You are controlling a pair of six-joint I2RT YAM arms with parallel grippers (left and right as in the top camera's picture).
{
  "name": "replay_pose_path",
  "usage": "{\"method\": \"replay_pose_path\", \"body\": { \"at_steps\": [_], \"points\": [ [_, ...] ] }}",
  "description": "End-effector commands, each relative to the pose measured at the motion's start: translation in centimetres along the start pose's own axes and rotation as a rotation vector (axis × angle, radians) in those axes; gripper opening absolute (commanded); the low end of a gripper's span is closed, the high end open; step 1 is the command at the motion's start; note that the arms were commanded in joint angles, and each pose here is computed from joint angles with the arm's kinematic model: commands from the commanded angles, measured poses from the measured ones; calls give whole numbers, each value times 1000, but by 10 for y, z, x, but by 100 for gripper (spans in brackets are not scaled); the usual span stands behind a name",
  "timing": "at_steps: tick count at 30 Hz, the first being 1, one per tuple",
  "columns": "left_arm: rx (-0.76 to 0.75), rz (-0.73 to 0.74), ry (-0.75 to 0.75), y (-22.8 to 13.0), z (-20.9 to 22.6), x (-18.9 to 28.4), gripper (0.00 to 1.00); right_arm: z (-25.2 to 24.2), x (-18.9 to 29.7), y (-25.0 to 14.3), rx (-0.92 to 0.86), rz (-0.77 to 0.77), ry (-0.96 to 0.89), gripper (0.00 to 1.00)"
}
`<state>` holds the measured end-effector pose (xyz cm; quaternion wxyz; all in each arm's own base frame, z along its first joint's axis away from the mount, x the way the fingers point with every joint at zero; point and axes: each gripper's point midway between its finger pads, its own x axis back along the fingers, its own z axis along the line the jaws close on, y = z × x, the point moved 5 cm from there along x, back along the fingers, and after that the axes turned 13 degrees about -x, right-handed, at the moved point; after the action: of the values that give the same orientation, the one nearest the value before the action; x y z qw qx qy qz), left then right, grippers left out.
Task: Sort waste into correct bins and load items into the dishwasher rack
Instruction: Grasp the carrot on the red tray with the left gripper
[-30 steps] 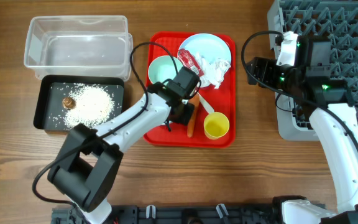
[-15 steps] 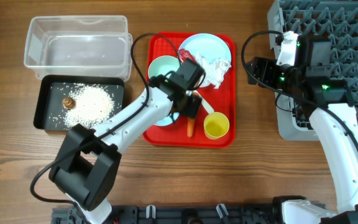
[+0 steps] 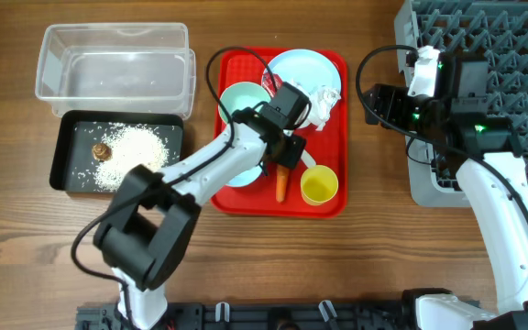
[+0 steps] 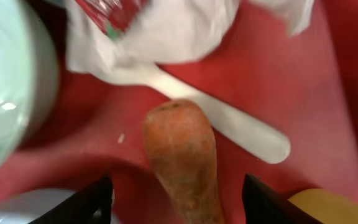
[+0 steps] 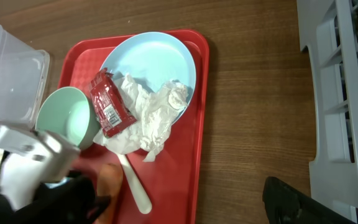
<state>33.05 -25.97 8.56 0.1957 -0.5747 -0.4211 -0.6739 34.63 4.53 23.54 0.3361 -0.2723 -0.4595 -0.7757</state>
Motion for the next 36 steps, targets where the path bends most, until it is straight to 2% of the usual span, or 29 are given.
{"method": "replay_pose_path", "body": {
  "at_steps": [1,8,13,19,24,31,36],
  "points": [
    [-22,21,-34,-1,-11,-4,65,1,1,5,3,-15,-7,90],
    [-22,70,-34,-11,-11,-8,65,1,1,5,3,-16,-7,90],
    [-25,64,-36,-10,-13,-9,59,1,1,5,2,-14,-8,90],
    [-26,103,-35,-17,-13,-21,58,1,1,4,2,-13,-9,90],
    [-26,104,-35,-17,-13,-25,46,1,1,4,3,-13,-8,90],
    [-34,94,-37,-15,-17,-25,45,1,1,4,3,-13,-8,90],
    [-34,85,-38,-13,-17,-26,25,1,1,5,3,-13,-8,90]
  ]
}}
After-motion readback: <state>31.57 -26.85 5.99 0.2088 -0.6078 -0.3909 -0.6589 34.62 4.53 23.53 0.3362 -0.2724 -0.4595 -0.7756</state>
